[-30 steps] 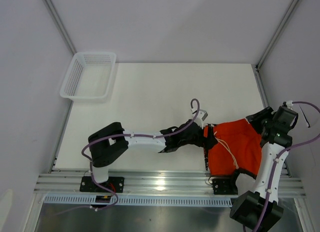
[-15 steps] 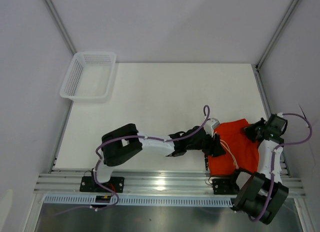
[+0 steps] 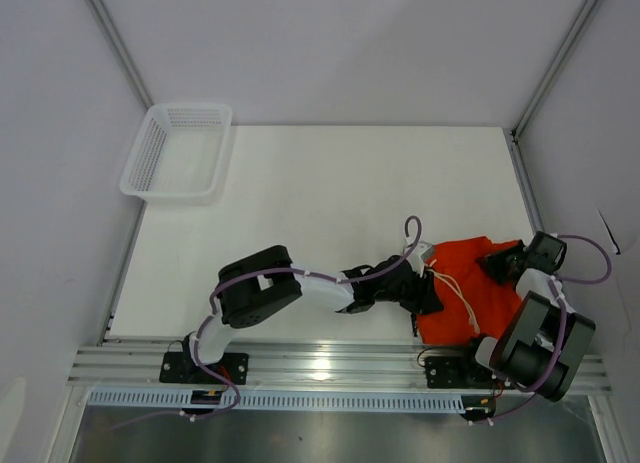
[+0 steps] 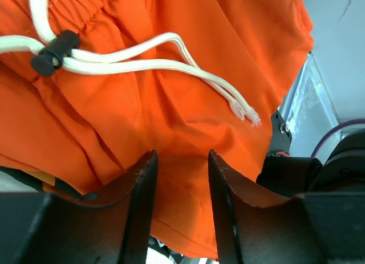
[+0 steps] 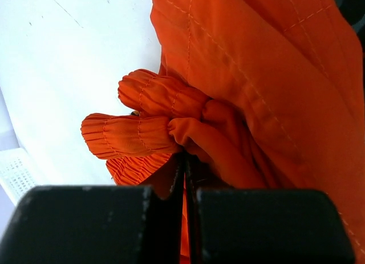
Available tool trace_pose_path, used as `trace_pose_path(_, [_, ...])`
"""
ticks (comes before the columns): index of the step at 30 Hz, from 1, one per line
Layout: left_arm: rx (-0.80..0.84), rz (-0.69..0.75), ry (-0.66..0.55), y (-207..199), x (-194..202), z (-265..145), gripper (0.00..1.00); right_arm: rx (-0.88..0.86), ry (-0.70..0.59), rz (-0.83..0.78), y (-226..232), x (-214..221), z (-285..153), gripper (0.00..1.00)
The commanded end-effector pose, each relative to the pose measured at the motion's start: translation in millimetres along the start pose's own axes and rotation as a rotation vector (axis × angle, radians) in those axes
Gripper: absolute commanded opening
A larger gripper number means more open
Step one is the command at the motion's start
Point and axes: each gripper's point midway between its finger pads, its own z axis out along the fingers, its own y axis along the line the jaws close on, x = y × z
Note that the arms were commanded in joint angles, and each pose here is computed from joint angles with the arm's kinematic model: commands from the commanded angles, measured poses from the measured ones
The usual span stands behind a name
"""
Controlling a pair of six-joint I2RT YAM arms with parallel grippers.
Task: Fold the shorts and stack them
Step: Neatly place the folded shorts to the corner
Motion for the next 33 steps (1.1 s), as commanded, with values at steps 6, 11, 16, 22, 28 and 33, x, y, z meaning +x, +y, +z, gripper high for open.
trace_pose_path(6, [0.022,0.039,-0.077,-18,-63,-26,0.68,-0.119,-0.062,-0.158,56,-32,-25,0.10])
trace_pose_path(11, [-0.032,0.097,-0.134,-22,-103,-72,0.82,-0.229,-0.114,-0.283,100,-36,-62,0.60])
trace_pose_path(16, [-0.207,0.118,-0.204,8,-130,-126,0.98,-0.351,-0.190,-0.449,148,-26,-101,0.97])
trace_pose_path(22, [-0.431,0.078,-0.303,61,-145,-205,0.99,-0.524,-0.221,-0.687,209,16,-133,0.99])
trace_pose_path(28, [-0.602,0.074,-0.444,100,-127,-288,0.99,-0.612,-0.245,-0.890,245,80,-134,1.00])
trace_pose_path(33, [-0.727,0.081,-0.500,132,-101,-334,0.99,-0.722,-0.177,-0.998,248,138,-119,0.99])
